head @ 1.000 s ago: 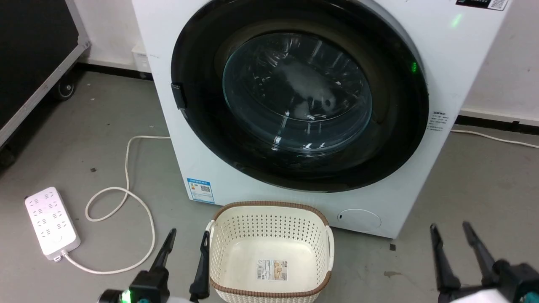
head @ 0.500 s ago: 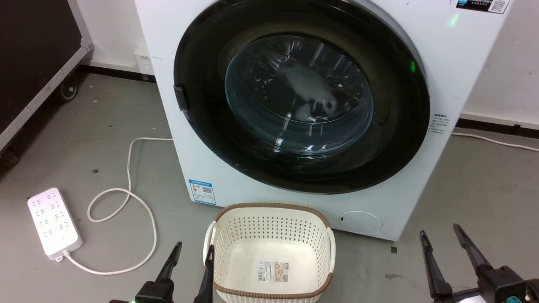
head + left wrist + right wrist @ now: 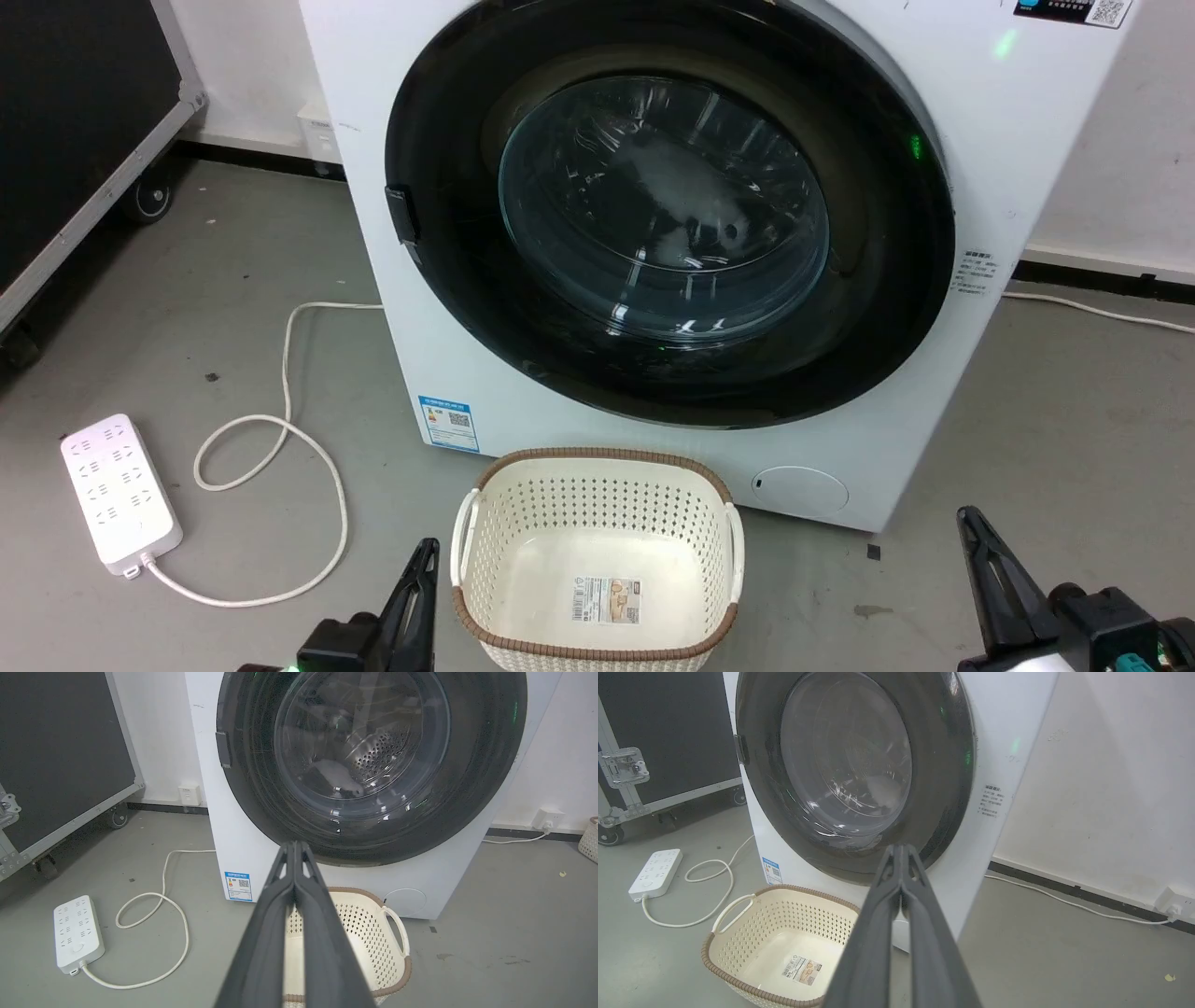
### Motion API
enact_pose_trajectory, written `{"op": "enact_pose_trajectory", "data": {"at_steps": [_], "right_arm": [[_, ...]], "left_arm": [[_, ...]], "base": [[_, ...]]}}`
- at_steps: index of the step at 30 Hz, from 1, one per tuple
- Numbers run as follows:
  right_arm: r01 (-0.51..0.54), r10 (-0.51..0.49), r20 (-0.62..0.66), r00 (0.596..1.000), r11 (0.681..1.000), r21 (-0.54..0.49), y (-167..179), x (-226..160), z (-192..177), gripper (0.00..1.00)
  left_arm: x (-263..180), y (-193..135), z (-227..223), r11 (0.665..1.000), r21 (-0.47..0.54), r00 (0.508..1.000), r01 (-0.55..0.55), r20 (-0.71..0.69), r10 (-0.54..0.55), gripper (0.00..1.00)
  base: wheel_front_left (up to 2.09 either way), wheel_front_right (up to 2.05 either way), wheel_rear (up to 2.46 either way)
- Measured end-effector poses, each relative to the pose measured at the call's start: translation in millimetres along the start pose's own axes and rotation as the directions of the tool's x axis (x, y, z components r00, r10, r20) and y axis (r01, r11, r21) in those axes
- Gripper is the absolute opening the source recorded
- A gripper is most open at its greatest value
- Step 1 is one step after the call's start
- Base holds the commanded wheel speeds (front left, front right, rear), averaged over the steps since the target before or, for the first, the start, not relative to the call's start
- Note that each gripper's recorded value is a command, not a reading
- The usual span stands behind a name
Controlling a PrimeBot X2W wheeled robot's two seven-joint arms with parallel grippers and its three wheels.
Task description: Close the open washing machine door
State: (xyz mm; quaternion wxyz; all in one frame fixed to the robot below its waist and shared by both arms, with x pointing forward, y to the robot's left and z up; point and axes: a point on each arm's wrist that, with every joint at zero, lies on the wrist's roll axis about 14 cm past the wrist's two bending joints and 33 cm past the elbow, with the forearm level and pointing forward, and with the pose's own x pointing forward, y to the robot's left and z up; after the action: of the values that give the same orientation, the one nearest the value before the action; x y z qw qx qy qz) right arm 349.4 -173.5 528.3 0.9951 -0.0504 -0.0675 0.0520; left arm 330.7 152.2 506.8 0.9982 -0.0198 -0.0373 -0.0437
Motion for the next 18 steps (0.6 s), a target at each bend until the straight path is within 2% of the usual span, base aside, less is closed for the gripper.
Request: {"op": "enact_pose_trajectory", "data": {"at_steps": [18], "right_arm": [[-0.005, 0.005, -0.037, 0.999, 1.000, 0.011, 2.2, 2.2, -4.3, 0.00]], "left_arm": [[6.4, 4.5, 1.1, 1.000, 0.017, 1.000, -0.010, -0.022, 0.011, 0.00]], "base": [[0.00, 0.00, 0.00]]}}
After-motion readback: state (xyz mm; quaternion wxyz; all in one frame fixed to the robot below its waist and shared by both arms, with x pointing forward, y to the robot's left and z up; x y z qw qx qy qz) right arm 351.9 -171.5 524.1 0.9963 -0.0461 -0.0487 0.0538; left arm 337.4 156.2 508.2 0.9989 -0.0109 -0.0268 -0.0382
